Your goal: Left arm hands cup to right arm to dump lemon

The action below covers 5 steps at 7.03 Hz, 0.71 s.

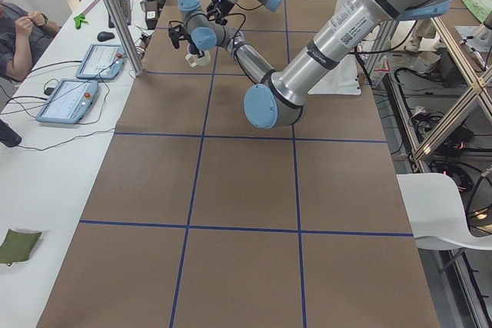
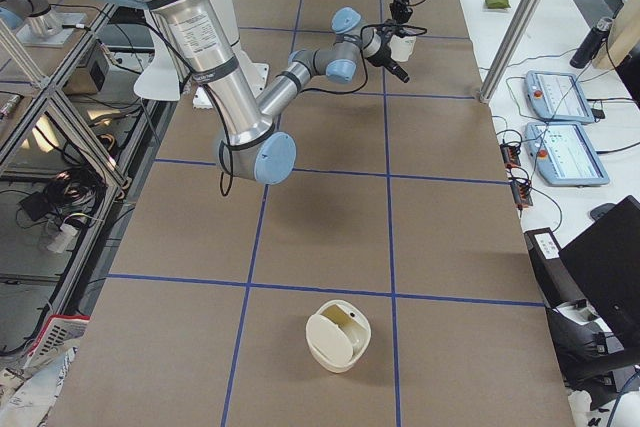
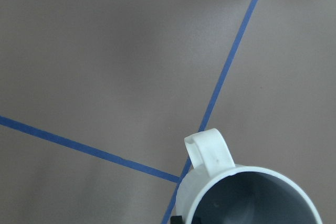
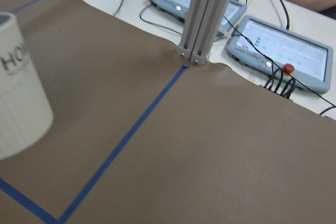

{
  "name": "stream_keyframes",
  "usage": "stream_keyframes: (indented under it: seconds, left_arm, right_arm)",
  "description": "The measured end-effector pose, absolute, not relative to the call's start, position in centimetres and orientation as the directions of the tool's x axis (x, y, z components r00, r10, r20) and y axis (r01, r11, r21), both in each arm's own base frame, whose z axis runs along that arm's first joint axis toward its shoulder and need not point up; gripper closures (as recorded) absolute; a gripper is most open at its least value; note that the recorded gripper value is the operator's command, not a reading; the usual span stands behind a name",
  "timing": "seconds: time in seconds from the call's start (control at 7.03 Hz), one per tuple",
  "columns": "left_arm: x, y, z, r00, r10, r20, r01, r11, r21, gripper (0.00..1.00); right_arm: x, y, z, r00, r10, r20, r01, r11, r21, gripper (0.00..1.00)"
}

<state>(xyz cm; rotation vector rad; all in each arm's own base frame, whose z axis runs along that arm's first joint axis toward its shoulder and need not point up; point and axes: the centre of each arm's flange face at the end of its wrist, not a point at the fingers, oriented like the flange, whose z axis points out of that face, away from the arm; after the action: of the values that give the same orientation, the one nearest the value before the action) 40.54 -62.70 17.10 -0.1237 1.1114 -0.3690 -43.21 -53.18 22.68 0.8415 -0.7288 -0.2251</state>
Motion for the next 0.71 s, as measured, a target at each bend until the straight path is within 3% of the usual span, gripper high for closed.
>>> stream_keyframes:
  seconds: [0.43, 0.71]
  left_arm:
    - [38.2, -62.4, 20.9, 0.461, -0.24, -0.854, 0.184, 0.968, -0.172, 1.0]
    - [34.3, -60.2, 27.1, 0.521, -0.134, -0.843, 0.131, 0.988, -0.077, 1.0]
  right_arm:
    - [-37.5, -56.9, 25.5, 0.675, -0.426, 0.602, 0.028, 0.831, 0.556, 0.0]
    - [-35.7, -57.5, 27.4, 0.71, -0.354, 0.609, 0.071, 0.896, 0.438, 0.0]
